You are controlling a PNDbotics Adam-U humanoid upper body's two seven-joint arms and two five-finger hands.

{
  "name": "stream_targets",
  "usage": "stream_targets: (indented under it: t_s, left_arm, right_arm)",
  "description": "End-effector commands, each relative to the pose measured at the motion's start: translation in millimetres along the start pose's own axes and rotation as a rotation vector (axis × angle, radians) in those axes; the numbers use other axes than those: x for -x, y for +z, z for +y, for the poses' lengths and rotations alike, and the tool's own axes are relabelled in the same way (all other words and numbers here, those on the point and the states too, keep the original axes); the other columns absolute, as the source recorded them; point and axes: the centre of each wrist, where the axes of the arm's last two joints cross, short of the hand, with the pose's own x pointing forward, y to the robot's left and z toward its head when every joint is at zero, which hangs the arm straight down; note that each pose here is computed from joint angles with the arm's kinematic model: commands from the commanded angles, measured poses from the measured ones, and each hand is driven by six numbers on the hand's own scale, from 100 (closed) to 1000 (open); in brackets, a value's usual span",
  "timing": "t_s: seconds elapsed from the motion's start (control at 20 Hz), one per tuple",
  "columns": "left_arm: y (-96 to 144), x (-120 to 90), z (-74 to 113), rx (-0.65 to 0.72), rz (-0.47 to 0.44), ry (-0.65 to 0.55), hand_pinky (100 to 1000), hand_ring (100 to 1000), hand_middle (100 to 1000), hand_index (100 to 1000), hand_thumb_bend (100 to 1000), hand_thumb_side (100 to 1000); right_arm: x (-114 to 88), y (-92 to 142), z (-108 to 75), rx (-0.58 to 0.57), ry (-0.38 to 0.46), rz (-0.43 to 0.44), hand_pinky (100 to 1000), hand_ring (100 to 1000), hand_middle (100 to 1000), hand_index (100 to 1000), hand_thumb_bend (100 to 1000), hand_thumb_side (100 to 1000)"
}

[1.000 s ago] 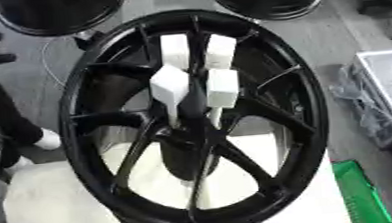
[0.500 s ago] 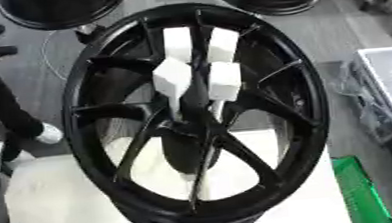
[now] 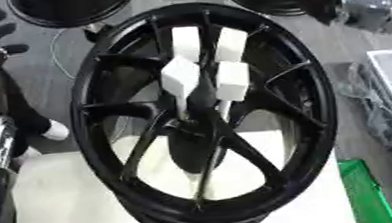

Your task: Pull the pin out of the wheel hub.

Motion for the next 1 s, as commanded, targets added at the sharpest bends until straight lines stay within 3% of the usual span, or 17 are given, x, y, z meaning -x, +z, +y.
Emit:
stream_targets:
  t_s: [0.05, 0.75, 0.8, 0.85, 0.9, 1.0]
  left_arm:
    - [-6, -9, 5.9, -0.006, -0.035, -0.019, 617, 770, 737, 775, 123, 750]
    - [-11, -22, 13.5, -0.107, -0.098, 0.011, 622, 769, 735, 775, 142, 730]
    - [-11, -23, 13.3, -0.109, -0.101, 0.013, 622, 769, 735, 775, 143, 729]
    - [-12, -23, 13.1, -0.109, -0.103, 0.015, 622, 769, 735, 775, 143, 729]
    - [-12, -24, 12.8, -0.110, -0.105, 0.018, 622, 769, 735, 775, 145, 728]
    - [-13, -26, 12.4, -0.113, -0.112, 0.024, 623, 769, 735, 775, 147, 726]
  right_arm:
    - [-6, 0, -3.1, 0.030, 0.001, 0.003, 815, 808, 875, 930, 100, 759]
    - [1, -13, 22.6, -0.001, -0.086, 0.072, 767, 743, 863, 906, 100, 696]
    - [2, -14, 24.3, -0.005, -0.090, 0.073, 747, 717, 849, 892, 100, 626]
    - [3, -14, 25.4, -0.005, -0.092, 0.074, 747, 717, 849, 892, 100, 626]
    - [3, -14, 26.1, -0.002, -0.093, 0.073, 718, 679, 834, 875, 100, 506]
    - [5, -13, 28.0, 0.005, -0.092, 0.077, 700, 659, 824, 863, 100, 397]
